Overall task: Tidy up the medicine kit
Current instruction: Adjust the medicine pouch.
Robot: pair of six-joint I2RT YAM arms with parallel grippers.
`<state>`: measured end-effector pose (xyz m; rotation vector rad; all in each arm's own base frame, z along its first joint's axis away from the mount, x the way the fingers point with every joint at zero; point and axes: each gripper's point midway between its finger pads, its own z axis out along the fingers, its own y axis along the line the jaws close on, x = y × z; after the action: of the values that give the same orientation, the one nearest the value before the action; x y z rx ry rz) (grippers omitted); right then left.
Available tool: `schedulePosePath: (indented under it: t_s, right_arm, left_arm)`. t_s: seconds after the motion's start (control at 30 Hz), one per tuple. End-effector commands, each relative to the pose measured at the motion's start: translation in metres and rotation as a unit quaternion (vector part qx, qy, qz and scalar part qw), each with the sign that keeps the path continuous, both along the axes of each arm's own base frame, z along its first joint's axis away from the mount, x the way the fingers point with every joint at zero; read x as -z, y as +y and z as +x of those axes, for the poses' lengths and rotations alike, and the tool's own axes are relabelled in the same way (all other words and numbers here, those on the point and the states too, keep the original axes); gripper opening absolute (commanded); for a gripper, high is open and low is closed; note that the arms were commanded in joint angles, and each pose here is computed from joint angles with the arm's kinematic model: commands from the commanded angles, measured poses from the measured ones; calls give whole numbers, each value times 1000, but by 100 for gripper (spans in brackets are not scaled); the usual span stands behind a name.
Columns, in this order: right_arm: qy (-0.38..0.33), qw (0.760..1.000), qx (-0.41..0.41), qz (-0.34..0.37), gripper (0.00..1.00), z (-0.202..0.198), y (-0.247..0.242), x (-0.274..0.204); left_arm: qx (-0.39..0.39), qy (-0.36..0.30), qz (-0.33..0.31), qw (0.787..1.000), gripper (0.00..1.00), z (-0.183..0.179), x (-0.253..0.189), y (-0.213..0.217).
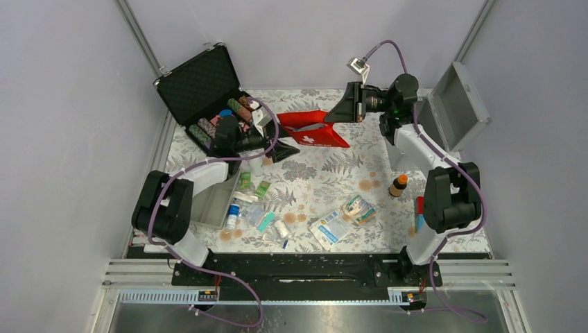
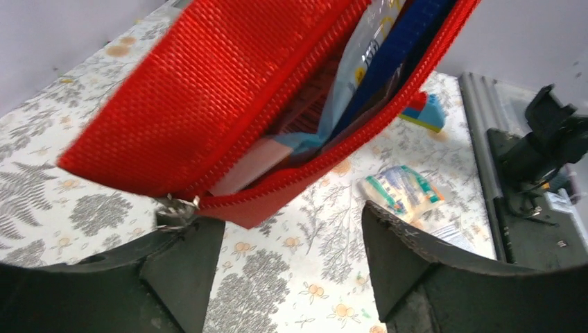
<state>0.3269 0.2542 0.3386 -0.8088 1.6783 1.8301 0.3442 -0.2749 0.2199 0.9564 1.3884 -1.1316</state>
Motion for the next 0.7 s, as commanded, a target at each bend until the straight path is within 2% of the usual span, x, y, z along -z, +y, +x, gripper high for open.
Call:
schedulePosePath:
  t_s: [0.0, 0.1, 0.27, 0.5, 0.57, 0.67]
  right_arm:
    - [-50, 999, -4, 3, 0, -17, -4, -19]
    - [-50, 999, -4, 3, 0, -15, -3, -18]
    - [-54, 998, -8, 8, 0, -18, -4, -30]
    - [-53, 999, -10, 2, 0, -25, -5, -31]
    - [-49, 999, -11, -1, 0, -26, -6, -32]
    - [-51, 999, -15, -1, 0, -25, -7, -37]
  left_arm:
    - [57, -49, -57, 996, 69, -16, -47, -9]
    - [66, -61, -72, 993, 67, -25, -55, -11]
    - [42, -51, -49, 997, 79, -8, -36, -11]
    - [89, -47, -85, 991, 78, -16, -47, -17]
    - [109, -48, -93, 989, 69, -20, -53, -19]
    - [131, -30, -102, 986, 46, -24, -60, -20]
